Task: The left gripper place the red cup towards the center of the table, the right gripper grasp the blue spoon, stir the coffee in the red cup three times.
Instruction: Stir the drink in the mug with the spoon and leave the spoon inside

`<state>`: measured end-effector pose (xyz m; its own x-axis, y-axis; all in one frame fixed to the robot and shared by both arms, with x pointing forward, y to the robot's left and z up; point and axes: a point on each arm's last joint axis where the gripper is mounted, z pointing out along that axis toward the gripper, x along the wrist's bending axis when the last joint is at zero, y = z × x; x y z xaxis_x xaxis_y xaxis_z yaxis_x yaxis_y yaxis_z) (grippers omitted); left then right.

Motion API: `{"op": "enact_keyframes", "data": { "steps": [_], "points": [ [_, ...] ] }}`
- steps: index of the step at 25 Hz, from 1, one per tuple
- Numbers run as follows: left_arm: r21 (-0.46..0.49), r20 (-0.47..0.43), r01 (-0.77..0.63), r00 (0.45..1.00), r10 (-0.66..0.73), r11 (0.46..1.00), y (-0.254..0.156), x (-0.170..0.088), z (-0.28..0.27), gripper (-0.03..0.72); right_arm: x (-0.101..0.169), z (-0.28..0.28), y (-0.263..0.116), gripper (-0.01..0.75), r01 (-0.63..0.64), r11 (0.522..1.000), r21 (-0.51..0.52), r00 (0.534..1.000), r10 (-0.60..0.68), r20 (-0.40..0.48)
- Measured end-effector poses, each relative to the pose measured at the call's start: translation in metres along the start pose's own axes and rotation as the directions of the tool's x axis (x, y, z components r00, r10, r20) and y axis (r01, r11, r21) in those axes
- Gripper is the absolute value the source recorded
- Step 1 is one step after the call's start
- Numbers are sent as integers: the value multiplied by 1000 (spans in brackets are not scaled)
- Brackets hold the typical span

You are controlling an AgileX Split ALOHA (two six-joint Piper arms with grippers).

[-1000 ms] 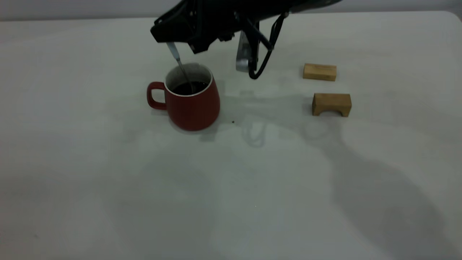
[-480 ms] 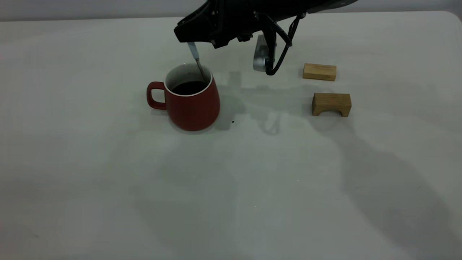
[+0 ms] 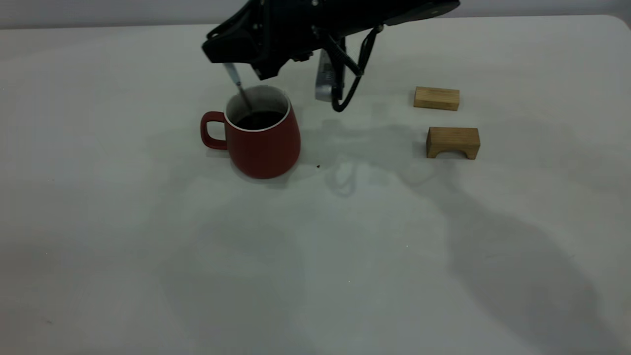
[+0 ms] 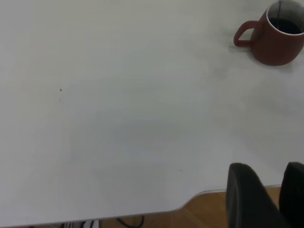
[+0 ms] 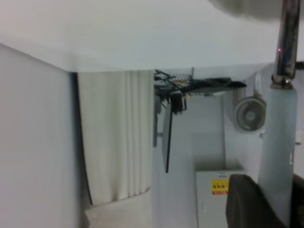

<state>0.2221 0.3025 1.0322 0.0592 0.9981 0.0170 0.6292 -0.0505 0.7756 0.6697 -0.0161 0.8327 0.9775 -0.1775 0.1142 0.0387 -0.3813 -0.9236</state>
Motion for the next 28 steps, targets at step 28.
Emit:
{"op": "enact_keyframes", "data": {
  "steps": [28],
  "points": [
    [0,0,0,1000,0,1000,0,0,0,245,-2,-6,8,149,-87,994,-61,994,91,65]
  ]
}}
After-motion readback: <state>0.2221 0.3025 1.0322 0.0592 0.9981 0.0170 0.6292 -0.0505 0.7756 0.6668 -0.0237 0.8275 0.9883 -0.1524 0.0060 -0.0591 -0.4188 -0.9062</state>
